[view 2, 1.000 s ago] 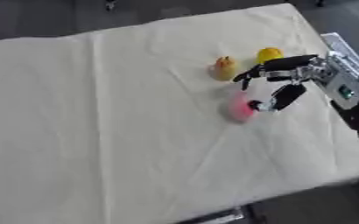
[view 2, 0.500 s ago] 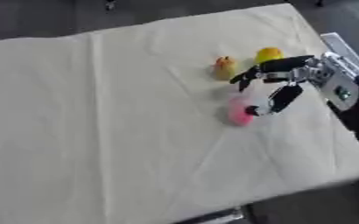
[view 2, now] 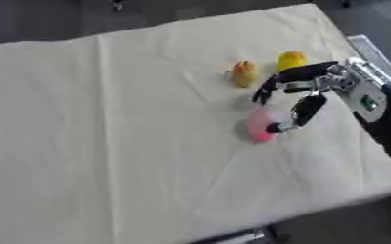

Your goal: Pick up the objects with one hand, pass them to the other hand, and then place them into the box on the other side of the table.

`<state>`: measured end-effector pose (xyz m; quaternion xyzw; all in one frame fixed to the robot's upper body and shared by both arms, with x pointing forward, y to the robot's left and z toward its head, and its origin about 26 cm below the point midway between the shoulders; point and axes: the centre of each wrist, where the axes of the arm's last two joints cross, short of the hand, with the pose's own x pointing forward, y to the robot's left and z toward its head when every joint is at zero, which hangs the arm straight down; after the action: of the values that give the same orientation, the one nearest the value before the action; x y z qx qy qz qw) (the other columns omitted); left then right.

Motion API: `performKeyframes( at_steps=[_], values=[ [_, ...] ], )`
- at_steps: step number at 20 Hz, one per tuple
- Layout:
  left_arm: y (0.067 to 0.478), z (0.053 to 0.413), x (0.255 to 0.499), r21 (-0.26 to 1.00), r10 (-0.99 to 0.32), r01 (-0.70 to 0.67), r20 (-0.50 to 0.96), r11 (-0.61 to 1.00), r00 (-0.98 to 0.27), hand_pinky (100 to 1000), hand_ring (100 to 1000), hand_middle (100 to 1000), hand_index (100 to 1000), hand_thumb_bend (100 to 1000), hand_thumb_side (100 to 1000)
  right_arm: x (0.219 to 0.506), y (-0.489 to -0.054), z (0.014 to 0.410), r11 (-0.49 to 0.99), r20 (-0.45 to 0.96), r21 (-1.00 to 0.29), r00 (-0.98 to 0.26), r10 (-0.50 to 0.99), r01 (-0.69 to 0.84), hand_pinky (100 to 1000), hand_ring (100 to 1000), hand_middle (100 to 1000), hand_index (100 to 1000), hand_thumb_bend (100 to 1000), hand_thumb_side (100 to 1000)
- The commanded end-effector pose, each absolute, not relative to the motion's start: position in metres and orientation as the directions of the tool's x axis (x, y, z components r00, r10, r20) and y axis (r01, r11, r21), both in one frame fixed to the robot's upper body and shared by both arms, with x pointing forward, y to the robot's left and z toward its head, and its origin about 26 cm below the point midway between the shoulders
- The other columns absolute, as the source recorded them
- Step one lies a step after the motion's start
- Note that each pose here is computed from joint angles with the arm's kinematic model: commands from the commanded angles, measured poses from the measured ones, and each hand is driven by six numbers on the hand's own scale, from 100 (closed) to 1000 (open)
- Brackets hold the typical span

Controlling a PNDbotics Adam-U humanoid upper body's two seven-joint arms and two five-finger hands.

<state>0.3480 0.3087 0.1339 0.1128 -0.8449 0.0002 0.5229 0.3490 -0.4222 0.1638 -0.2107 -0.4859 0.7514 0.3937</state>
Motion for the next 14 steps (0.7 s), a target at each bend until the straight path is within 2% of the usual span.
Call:
performKeyframes(
  at_steps=[1,14],
  values=[
    [0.313,0.145,0.349,0.138,-0.211,-0.189,0.867,0.972,-0.452,803,843,923,853,119,857,0.348,-0.423,0.175,-0.330,0.017,-0.862,-0.671,0.741,-0.386,896,773,615,783,411,564],
    [0.313,0.146,0.349,0.139,-0.211,-0.186,0.865,0.973,-0.456,802,844,922,850,117,854,0.345,-0.412,0.168,-0.302,0.081,-0.849,-0.671,0.737,-0.433,885,715,529,707,217,488]
  ],
)
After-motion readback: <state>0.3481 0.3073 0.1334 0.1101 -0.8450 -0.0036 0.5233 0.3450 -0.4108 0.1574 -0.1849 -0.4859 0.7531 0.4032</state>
